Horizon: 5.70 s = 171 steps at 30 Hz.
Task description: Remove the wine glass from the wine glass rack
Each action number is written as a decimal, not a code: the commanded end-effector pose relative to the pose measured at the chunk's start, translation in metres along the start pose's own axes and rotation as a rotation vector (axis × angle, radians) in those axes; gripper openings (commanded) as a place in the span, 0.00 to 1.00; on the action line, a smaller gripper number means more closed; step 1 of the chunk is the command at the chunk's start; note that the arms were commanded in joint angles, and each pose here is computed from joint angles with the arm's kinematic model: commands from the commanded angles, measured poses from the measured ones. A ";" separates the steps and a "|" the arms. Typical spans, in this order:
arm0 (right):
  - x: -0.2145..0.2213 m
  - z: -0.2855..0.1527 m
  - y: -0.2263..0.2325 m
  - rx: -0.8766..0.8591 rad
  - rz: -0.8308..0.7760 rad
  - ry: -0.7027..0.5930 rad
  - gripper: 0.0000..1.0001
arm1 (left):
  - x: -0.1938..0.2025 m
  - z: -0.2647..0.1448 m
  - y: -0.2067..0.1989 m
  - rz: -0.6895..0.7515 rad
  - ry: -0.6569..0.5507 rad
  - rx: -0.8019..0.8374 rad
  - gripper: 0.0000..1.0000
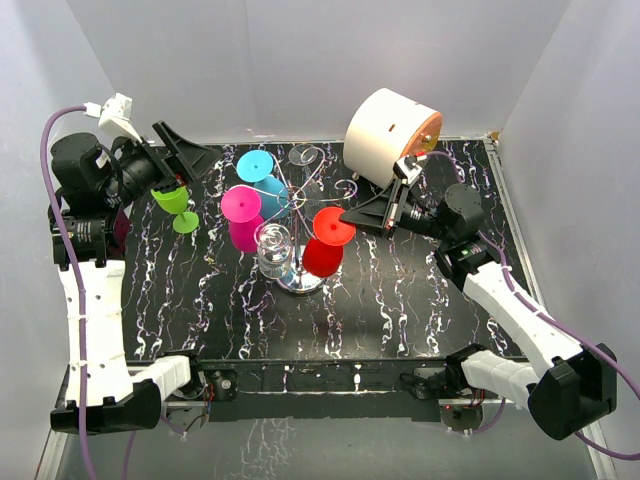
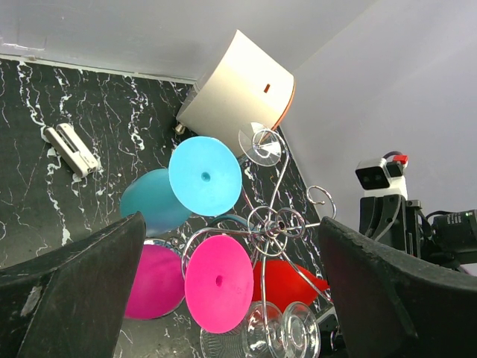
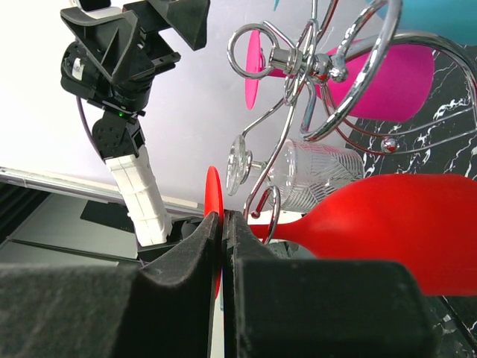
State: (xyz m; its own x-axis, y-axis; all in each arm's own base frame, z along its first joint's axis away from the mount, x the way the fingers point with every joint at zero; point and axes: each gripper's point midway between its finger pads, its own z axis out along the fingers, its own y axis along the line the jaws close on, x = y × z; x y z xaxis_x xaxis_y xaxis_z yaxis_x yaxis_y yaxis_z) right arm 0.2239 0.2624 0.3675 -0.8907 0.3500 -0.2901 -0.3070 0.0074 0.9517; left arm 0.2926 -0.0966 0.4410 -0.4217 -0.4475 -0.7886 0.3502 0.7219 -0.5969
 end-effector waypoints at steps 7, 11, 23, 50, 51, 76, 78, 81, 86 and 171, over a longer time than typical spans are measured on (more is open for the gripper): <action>0.005 0.006 0.020 -0.046 -0.075 0.024 0.00 | 0.000 -0.009 -0.011 0.015 -0.008 0.029 0.99; 0.008 0.012 0.020 -0.048 -0.078 0.041 0.00 | 0.000 -0.011 -0.012 0.020 -0.007 0.026 0.99; 0.002 0.027 0.030 -0.062 -0.106 0.000 0.00 | -0.001 -0.013 -0.012 0.040 -0.003 0.015 0.99; -0.035 0.021 0.021 0.064 -0.144 -0.250 0.00 | -0.001 -0.013 -0.008 0.049 -0.002 0.000 0.99; -0.035 0.019 0.022 0.067 -0.146 -0.257 0.00 | -0.001 -0.013 -0.008 0.049 -0.002 -0.001 0.99; -0.043 -0.042 0.025 0.263 -0.345 -0.470 0.00 | -0.003 -0.002 -0.044 -0.086 0.019 0.254 0.99; -0.044 -0.055 0.031 0.274 -0.380 -0.517 0.00 | -0.008 -0.001 -0.053 -0.109 0.004 0.311 0.99; -0.048 -0.073 0.042 0.283 -0.431 -0.588 0.00 | -0.021 -0.002 -0.070 -0.138 -0.018 0.402 0.99; -0.058 -0.093 0.063 0.289 -0.500 -0.693 0.00 | -0.040 0.003 -0.101 -0.125 -0.057 0.494 0.99; -0.057 -0.024 0.214 -0.738 -0.162 -0.389 0.60 | 0.014 -0.048 -0.211 -0.335 0.032 1.081 0.00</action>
State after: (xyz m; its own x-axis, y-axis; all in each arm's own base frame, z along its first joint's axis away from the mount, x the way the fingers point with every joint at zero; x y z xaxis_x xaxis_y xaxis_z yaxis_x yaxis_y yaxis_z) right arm 0.2272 0.2426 0.5630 -0.7757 0.6058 -0.1768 -0.5554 -0.5222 0.6472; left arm 0.1772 -0.2297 0.5547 -0.6846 -0.5022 -0.5283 0.7150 -0.3218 -0.6207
